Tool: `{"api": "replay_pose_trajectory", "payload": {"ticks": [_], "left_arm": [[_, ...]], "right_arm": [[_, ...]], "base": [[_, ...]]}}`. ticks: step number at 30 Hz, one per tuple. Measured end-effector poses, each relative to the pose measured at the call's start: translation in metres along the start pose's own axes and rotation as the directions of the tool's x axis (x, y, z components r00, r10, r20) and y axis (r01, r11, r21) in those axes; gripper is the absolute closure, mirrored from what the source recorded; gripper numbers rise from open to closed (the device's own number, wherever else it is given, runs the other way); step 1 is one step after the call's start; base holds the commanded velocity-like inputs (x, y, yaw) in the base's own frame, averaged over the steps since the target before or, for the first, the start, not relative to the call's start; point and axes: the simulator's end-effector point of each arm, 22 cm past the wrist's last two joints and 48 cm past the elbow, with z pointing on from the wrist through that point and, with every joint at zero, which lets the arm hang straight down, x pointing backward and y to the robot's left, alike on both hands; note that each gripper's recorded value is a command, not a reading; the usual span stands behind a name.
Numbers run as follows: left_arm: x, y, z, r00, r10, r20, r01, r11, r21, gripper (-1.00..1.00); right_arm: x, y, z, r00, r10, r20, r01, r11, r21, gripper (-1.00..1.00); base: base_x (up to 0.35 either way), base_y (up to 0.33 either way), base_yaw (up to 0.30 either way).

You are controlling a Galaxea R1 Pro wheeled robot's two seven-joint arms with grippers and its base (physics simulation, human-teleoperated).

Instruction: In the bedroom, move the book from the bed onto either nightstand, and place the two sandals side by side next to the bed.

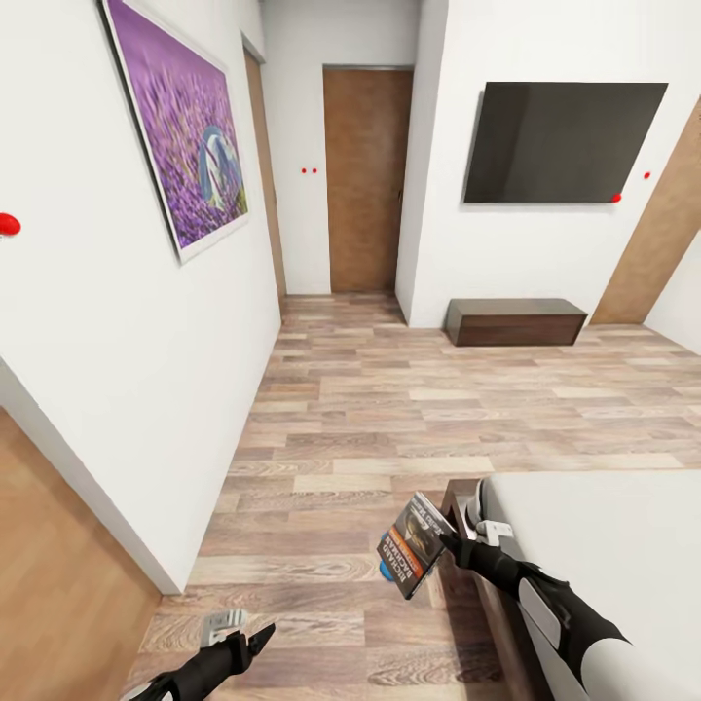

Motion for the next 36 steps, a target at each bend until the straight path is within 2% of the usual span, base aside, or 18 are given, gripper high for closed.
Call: {"api": "replay_pose_trajectory", "payload": {"ticks": [36], "left_arm": [[-0.025,-0.013,-0.006,0.999,0.025,0.049,-0.026,0.999,0.018,-1.0]], "right_arm": [[-0.03,0.015,-0.011,0.998,-0.027,0.057,0.027,1.0,-0.015,1.0]], "base": [[0.0,0.0,0.0]]}}
